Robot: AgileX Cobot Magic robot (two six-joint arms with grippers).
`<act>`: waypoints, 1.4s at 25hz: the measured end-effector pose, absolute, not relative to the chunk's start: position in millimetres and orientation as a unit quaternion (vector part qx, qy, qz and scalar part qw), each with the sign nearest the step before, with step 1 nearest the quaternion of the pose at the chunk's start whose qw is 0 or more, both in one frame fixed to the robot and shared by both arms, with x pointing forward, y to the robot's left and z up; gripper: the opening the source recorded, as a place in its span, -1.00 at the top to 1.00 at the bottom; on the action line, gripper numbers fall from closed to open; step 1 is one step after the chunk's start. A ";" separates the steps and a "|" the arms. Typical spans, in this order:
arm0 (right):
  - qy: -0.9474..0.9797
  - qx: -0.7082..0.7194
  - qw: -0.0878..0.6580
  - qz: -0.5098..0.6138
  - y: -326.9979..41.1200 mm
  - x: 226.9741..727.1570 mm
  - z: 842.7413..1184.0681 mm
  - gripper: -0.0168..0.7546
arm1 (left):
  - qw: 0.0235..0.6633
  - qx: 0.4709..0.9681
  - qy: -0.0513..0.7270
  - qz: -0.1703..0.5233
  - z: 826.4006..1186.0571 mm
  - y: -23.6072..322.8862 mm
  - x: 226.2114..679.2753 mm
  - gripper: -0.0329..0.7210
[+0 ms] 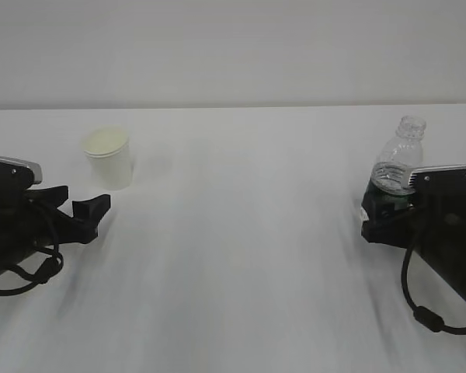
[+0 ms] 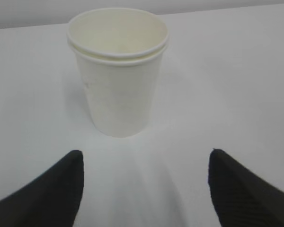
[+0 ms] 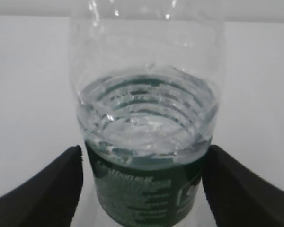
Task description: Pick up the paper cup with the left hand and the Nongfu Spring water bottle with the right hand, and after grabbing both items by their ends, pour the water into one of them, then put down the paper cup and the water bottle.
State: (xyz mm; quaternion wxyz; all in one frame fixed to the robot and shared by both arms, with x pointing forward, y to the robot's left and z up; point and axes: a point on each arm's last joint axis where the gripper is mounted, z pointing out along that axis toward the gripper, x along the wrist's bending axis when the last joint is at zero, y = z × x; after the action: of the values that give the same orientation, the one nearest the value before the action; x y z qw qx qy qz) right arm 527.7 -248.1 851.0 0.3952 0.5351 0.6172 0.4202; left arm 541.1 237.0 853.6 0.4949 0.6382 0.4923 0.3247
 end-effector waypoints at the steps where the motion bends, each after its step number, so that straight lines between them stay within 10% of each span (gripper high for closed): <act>1: 0.618 0.536 0.394 0.419 -247.7 529.4 848.3 -0.56 | 0.495 0.639 0.492 0.324 853.6 236.9 541.0 -0.65; 35: 0.594 0.538 0.415 0.431 -242.7 568.9 836.6 -0.52 | 0.496 0.640 0.490 0.323 853.6 236.4 540.9 -0.64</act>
State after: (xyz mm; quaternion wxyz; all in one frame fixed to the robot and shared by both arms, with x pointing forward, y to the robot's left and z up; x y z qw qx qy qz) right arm 568.9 -242.7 836.6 0.4152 0.5375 0.5940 0.4311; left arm 540.9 236.4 853.6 0.4959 0.6403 0.4896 0.3231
